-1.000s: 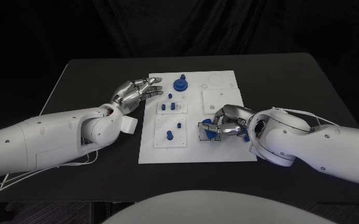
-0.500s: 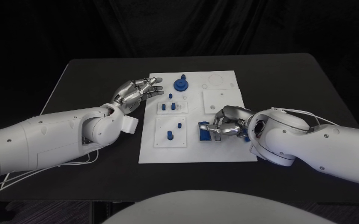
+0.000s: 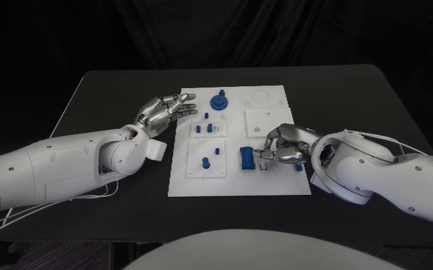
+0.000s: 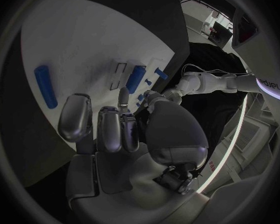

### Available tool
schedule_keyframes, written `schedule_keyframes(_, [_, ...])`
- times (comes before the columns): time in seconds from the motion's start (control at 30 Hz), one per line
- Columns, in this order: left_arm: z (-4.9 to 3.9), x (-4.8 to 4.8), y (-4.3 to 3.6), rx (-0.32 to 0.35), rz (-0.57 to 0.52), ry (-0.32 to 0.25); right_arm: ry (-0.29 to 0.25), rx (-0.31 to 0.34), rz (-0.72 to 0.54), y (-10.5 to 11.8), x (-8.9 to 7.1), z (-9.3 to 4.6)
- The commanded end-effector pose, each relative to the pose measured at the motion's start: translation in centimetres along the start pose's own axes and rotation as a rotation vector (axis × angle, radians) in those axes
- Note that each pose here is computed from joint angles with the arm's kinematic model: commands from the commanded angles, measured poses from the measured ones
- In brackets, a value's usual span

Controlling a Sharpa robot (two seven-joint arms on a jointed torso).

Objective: Assemble the parts on the task board

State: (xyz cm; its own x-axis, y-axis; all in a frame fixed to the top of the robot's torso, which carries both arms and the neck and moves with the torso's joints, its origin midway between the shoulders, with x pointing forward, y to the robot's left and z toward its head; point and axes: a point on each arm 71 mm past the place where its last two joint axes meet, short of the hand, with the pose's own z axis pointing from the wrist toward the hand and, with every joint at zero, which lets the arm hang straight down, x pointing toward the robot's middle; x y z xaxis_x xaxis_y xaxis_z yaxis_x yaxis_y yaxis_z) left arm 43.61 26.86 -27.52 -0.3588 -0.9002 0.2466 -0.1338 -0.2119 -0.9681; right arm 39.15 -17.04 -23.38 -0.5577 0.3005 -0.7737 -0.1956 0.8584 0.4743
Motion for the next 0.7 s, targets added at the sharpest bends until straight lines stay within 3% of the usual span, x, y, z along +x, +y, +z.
schedule_keyframes(0.03, [-0.05, 0.04, -0.03, 0.009, -0.006, 0.006, -0.065, -0.008, -0.019, -0.2, -1.8, -0.7])
schedule_keyframes(0.3, [0.06, 0.16, 0.03, 0.008, -0.006, 0.008, -0.094, 0.068, -0.067, -2.5, -3.5, -1.8])
schedule_keyframes(0.7, [-0.01, 0.08, 0.01, 0.008, -0.006, 0.006, -0.103, 0.162, -0.179, -5.2, -2.5, -2.6])
